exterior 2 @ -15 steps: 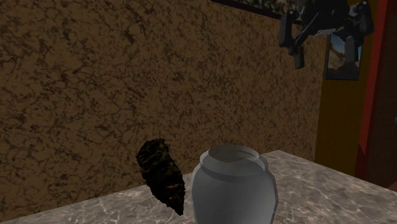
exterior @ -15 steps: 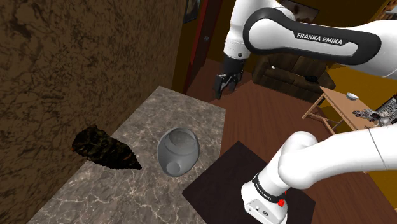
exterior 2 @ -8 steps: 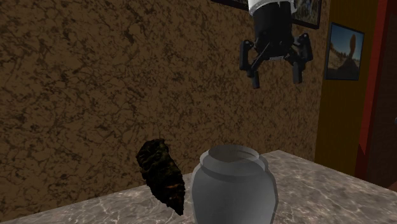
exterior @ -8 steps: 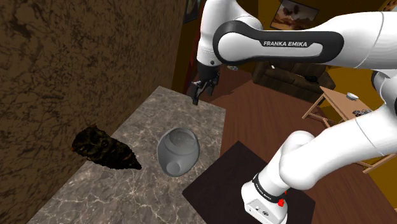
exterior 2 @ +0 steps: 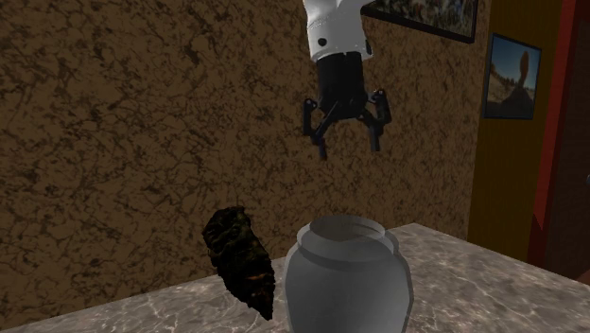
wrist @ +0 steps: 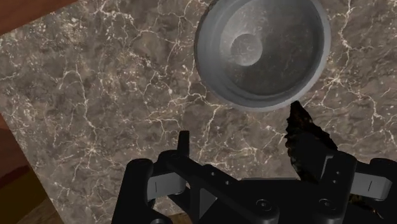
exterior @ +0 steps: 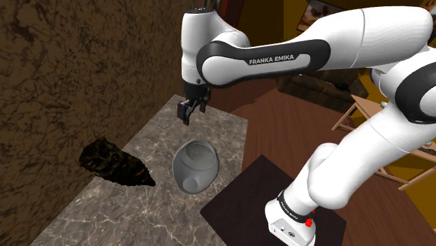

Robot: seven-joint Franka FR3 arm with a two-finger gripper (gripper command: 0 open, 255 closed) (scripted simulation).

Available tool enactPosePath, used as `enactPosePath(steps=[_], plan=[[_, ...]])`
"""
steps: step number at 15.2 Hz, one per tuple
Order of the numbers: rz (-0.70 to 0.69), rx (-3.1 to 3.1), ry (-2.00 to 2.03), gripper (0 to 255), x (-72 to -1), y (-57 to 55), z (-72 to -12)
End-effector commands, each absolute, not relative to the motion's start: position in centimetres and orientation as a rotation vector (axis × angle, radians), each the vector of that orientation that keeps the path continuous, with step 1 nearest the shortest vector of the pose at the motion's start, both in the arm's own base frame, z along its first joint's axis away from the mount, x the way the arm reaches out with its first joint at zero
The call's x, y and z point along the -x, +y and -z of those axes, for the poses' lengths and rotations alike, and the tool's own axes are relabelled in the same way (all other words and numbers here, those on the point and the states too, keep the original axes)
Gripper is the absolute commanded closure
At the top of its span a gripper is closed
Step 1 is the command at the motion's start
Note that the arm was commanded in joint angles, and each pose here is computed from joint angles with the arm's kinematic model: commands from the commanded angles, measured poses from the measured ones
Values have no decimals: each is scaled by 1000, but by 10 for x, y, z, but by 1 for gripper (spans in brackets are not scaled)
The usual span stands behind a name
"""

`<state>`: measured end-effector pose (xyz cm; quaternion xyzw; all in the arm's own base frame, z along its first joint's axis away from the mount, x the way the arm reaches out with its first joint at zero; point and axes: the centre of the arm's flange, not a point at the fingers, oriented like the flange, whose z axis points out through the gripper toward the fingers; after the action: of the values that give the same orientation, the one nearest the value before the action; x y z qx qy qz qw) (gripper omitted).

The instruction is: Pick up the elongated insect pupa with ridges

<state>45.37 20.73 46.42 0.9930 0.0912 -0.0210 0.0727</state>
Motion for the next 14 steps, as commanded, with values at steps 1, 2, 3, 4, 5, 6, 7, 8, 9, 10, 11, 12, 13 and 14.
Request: enactPosePath(steps=[1, 2, 3, 4, 5, 6, 7, 8, 9, 10, 11, 12, 13, 14], plan=[[55, -2974, 316, 0, -465, 229, -454], [52, -2969, 337, 0, -470, 240, -448], [48, -2964, 357, 0, -475, 251, -443], [45, -2959, 378, 0, -480, 262, -437], [41, -2954, 398, 0, -485, 273, -431], [38, -2948, 418, 0, -489, 284, -426], [34, -2943, 439, 0, -494, 296, -420], [31, -2937, 459, 0, -498, 307, -414], [27, -2931, 479, 0, -502, 318, -408], [24, -2925, 499, 0, -506, 329, -403], [21, -2919, 519, 0, -510, 341, -397], [17, -2913, 539, 0, -513, 352, -391], [14, -2907, 559, 0, -517, 363, -385], [10, -2900, 579, 0, -520, 375, -379]])
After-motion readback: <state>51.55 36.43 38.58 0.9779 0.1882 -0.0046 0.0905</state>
